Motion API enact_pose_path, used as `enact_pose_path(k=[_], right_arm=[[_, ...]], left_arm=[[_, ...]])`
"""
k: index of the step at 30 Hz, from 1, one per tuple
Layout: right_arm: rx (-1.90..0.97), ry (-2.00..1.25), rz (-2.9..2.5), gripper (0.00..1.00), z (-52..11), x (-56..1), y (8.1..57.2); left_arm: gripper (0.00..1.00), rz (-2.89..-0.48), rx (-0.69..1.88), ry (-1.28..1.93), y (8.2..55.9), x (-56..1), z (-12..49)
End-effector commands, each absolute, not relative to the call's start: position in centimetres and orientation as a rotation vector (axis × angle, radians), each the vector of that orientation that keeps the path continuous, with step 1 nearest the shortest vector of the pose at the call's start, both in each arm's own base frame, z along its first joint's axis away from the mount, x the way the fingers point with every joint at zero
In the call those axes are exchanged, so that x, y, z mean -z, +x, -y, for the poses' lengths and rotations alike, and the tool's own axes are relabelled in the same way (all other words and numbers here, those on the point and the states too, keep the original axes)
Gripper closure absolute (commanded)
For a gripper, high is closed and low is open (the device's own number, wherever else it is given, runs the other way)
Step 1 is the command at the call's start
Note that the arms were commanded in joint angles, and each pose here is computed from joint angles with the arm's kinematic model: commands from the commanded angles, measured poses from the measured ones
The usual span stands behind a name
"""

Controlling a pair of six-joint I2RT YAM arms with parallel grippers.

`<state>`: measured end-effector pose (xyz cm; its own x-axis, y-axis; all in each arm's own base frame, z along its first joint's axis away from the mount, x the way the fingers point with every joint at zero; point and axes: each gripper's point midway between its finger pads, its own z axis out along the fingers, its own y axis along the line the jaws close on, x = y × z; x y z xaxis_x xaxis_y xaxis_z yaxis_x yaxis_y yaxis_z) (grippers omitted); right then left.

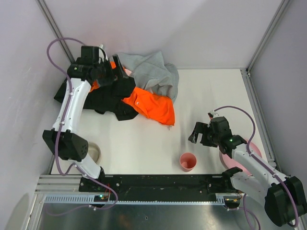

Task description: Pick out a specific cloth from the pile

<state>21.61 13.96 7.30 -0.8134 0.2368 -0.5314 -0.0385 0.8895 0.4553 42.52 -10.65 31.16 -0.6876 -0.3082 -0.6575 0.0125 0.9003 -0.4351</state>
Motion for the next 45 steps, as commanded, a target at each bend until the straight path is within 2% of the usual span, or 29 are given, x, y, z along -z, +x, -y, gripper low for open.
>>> enact_pose_path(k=[1, 10, 17, 27, 45], right_arm=[[-0.655, 0.136, -2.412, 0.01, -14.9, -8.9, 22.3], [-0.669, 0.127, -2.423, 0.01, -15.7, -8.6, 22.3], [-0.670, 0.121, -2.428, 0.01, -16.1, -8.4, 22.2], [-0.661, 0.116, -2.429, 0.01, -16.0, -8.4, 22.1], [-0.625, 0.103, -2.436, 0.01, -15.6, -8.1, 22.0]], left_arm=[[0.00, -2.364, 0.528, -0.257, 38.6, -28.3, 10.1], [0.00, -2.591, 0.560, -0.383, 31.8, -15.9, 10.4], [0.00, -2.573, 0.598, -0.410, 30.7, -12.9, 11.3], [0.00, -2.478, 0.622, -0.387, 34.7, -12.4, 12.4], [0.01, -2.454, 0.544, -0.303, 44.0, -11.2, 15.3]])
